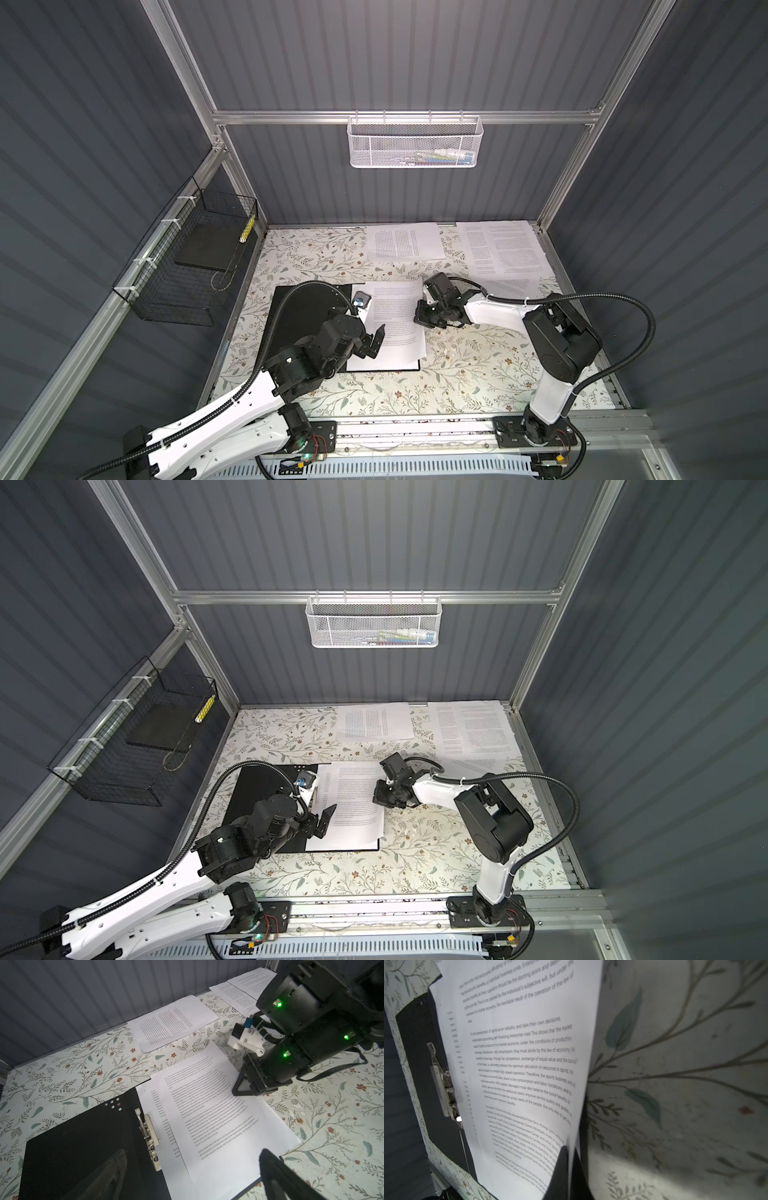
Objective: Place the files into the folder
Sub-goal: 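Lay the sheet onto the folder at the clip with the right gripper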
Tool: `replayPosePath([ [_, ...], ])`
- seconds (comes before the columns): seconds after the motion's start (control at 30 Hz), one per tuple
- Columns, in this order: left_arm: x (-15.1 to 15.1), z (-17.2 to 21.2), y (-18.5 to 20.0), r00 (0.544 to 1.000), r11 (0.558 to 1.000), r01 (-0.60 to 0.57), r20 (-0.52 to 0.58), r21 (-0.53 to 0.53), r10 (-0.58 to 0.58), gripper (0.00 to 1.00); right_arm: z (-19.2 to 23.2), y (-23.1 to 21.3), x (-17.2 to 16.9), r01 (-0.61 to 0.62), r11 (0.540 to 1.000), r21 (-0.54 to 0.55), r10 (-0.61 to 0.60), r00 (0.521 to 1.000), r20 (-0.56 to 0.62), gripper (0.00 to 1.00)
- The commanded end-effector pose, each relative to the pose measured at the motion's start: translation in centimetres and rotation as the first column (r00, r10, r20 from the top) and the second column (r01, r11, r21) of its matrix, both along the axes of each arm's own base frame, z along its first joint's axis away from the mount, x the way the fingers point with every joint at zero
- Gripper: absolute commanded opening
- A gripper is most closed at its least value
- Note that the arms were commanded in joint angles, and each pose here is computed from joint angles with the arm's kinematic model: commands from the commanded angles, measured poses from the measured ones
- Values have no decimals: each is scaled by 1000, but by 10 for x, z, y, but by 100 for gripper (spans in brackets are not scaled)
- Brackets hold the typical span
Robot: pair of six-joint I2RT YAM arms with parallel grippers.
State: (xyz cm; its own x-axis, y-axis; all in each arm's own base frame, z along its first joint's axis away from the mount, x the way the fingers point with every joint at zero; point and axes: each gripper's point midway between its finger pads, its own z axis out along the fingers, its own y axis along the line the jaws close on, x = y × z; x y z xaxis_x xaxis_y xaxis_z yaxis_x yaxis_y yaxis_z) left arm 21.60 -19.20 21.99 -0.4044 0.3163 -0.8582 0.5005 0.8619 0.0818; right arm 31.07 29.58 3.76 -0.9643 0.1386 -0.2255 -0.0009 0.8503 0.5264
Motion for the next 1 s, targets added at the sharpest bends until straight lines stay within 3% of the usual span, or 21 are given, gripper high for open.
replayPosePath([
  [0.0,-1,9,-2,1000,999,7,-15,-31,-8,100,11,12,8,21,1000,14,-22,1000,23,0],
  [0.97,2,2,-3,1000,1000,2,-31,-6,-3,100,-2,44,-7,6,999,49,-4,1000,-26,0],
])
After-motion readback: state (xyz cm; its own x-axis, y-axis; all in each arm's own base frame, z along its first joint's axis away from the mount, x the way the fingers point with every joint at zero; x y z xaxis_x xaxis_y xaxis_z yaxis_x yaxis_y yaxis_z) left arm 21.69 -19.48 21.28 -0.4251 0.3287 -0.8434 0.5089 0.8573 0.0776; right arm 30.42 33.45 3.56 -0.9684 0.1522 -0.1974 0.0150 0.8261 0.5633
